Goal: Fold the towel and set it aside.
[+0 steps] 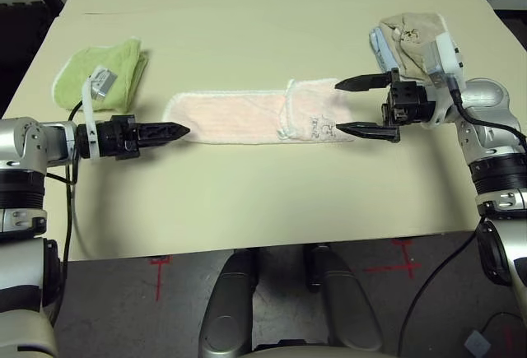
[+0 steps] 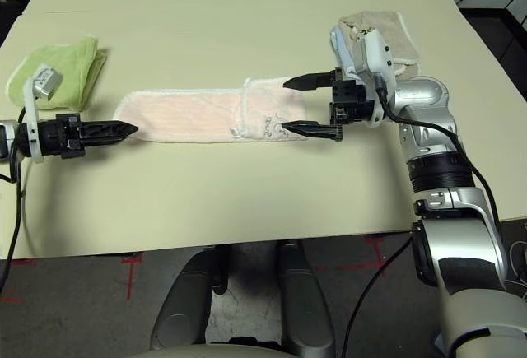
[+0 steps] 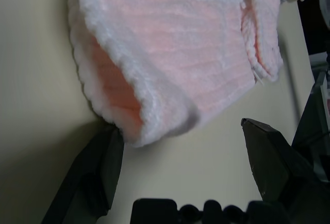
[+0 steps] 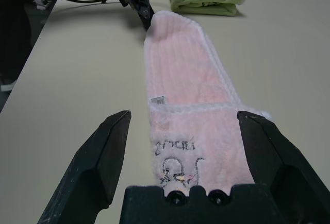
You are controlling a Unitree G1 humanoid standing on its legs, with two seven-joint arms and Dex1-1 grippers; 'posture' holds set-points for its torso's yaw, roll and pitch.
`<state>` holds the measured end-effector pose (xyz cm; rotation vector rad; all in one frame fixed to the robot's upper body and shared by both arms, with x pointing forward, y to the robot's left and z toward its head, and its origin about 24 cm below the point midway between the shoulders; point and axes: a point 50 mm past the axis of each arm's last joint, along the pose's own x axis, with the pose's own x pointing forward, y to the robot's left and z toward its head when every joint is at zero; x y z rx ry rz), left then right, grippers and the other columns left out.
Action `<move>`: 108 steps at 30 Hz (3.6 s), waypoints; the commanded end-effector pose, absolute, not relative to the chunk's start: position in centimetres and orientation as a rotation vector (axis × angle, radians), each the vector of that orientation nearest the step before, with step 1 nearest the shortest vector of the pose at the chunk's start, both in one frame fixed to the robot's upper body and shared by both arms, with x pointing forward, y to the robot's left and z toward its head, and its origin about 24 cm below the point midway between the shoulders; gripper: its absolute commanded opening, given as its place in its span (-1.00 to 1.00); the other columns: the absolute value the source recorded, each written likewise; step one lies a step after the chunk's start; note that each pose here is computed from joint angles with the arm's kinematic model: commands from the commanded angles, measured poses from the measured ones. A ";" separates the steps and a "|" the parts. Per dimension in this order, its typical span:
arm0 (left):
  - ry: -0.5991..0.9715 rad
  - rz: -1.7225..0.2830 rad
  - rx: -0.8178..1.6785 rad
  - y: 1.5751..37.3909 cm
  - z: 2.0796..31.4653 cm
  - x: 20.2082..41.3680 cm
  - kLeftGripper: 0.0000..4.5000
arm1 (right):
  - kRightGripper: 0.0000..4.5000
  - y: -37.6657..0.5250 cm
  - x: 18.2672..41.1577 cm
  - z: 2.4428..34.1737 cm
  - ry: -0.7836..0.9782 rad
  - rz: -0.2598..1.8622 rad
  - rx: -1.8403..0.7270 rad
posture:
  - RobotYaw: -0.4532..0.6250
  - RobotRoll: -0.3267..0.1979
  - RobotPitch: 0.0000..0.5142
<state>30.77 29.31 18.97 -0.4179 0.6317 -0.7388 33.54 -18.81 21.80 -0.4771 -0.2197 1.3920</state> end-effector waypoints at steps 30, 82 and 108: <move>0.567 -0.563 -0.495 31.5 18.5 31.3 -0.90 | 1.00 -19.1 33.0 21.9 -0.210 1.394 -0.512 | -0.08 0.25 0.08; 0.336 -1.214 -0.241 19.9 29.4 28.6 -0.99 | 1.00 -24.8 33.3 18.4 -0.024 1.262 -0.414 | 0.04 0.25 0.09; 0.351 -1.325 -0.178 13.8 26.3 30.5 -0.99 | 1.00 -24.3 32.8 19.6 -0.122 1.289 -0.441 | -0.01 0.25 0.05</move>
